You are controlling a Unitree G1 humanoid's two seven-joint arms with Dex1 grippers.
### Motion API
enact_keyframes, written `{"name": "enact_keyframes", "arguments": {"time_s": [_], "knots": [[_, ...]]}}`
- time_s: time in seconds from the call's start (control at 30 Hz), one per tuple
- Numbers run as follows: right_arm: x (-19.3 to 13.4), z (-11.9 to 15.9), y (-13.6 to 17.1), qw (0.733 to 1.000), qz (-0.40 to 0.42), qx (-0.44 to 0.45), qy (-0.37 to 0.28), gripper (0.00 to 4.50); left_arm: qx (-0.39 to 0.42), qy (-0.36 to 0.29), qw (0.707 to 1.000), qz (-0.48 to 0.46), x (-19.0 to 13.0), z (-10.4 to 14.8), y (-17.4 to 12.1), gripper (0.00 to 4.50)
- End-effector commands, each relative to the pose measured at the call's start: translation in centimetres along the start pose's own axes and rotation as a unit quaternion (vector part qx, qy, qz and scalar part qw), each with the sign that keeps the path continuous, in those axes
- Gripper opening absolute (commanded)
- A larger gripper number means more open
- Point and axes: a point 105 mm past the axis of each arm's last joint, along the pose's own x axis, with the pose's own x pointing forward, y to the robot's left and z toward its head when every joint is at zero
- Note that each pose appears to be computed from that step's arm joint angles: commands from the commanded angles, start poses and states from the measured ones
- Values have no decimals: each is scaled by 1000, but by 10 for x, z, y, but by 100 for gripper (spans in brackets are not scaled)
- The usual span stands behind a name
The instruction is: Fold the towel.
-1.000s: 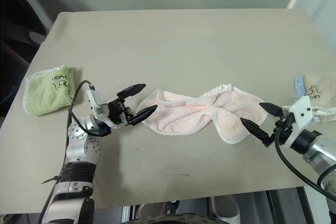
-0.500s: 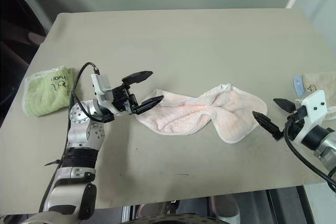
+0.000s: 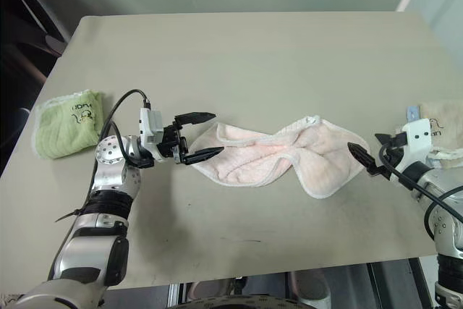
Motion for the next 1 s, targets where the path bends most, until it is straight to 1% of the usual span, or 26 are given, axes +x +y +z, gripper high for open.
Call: {"name": "enact_keyframes", "arguments": {"time_s": [0.03,0.27,0.37,0.4,0.5,0.53,0.73,0.77,0.87,1.0], "knots": [[0,3,-10,1000,0,-15,-1,448,16,-12,1000,5,-1,5,-1,450],[12,4,-3,999,40,-14,1,448,14,-13,1000,14,-5,5,-3,450],[15,6,-1,999,51,-16,-4,395,15,-12,1000,17,-6,4,-2,450],[16,6,-1,999,52,-17,-4,366,15,-11,1000,18,-7,4,-2,450],[17,5,0,998,57,-18,0,248,15,-10,1000,21,-9,4,-2,450],[17,4,1,998,61,-21,3,222,15,-9,1000,22,-9,4,-2,450],[16,0,-2,998,58,-31,11,14,19,-3,1000,25,-12,2,-2,450],[17,0,-2,998,58,-33,11,3,19,-3,999,25,-13,2,-1,450],[14,7,-2,997,58,-44,3,3,22,2,999,26,-13,1,0,450],[8,26,2,996,62,-68,-17,3,27,8,999,28,-12,-1,2,450]]}}
